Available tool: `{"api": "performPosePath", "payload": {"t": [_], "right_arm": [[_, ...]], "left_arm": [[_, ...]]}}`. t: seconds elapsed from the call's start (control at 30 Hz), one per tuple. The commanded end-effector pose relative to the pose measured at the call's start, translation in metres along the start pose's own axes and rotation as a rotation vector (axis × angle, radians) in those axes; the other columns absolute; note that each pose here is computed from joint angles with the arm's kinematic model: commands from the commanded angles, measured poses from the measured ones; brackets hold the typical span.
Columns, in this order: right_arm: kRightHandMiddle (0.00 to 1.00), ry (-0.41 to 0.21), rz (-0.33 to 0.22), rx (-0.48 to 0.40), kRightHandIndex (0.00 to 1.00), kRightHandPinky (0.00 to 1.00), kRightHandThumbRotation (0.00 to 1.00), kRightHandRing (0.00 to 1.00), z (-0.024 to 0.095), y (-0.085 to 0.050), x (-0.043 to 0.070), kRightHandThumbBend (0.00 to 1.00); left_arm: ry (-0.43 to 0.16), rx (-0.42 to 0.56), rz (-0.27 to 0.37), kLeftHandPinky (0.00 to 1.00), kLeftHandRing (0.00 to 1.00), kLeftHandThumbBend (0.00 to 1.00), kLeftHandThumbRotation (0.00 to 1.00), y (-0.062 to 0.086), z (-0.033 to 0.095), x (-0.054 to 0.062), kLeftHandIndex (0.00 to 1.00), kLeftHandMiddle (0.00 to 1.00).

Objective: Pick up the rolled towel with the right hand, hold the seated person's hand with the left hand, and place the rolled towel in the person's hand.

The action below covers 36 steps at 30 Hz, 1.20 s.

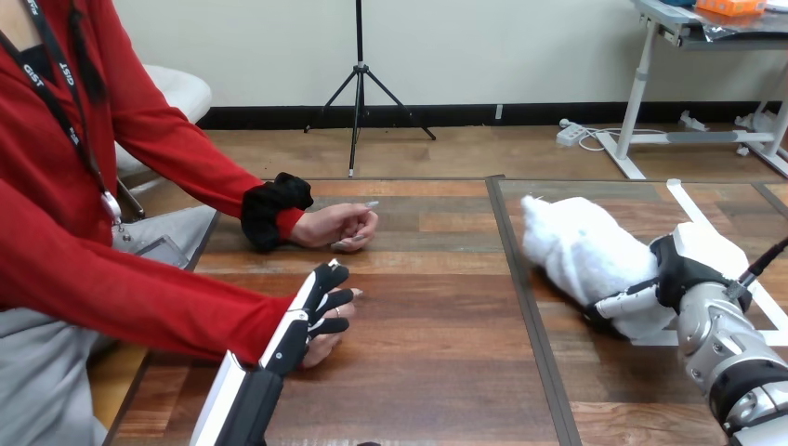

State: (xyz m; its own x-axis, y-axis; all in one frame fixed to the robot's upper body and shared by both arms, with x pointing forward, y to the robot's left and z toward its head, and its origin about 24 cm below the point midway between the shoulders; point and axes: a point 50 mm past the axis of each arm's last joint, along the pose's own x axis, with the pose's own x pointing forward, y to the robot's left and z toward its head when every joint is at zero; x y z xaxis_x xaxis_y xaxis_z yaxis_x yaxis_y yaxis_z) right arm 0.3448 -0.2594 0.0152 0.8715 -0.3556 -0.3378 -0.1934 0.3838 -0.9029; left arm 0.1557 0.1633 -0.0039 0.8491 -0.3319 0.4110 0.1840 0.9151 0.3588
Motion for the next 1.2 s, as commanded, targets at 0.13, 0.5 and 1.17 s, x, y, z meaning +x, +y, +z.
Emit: {"api": "performPosePath", "payload": {"t": [0.13, 0.5, 1.17], "right_arm": [[0.56, -0.049, 0.009, 0.071, 0.52, 0.39, 0.01, 0.51, 0.0112, 0.0143, -0.0040, 0.89], [0.51, -0.077, -0.015, 0.138, 0.40, 0.39, 0.00, 0.49, 0.0132, 0.0138, -0.0046, 0.86], [0.38, -0.176, -0.103, 0.403, 0.30, 0.31, 0.00, 0.35, 0.0171, 0.0185, -0.0113, 0.82]], "left_arm": [[-0.085, 0.015, 0.001, 0.79, 0.89, 1.00, 0.72, 0.0088, 0.0066, 0.0169, 0.97, 0.95], [-0.091, 0.022, 0.003, 0.81, 0.90, 1.00, 0.72, 0.0105, 0.0063, 0.0199, 0.97, 0.95], [-0.088, 0.049, 0.000, 0.81, 0.89, 1.00, 0.72, 0.0139, 0.0053, 0.0220, 0.96, 0.94]]}}
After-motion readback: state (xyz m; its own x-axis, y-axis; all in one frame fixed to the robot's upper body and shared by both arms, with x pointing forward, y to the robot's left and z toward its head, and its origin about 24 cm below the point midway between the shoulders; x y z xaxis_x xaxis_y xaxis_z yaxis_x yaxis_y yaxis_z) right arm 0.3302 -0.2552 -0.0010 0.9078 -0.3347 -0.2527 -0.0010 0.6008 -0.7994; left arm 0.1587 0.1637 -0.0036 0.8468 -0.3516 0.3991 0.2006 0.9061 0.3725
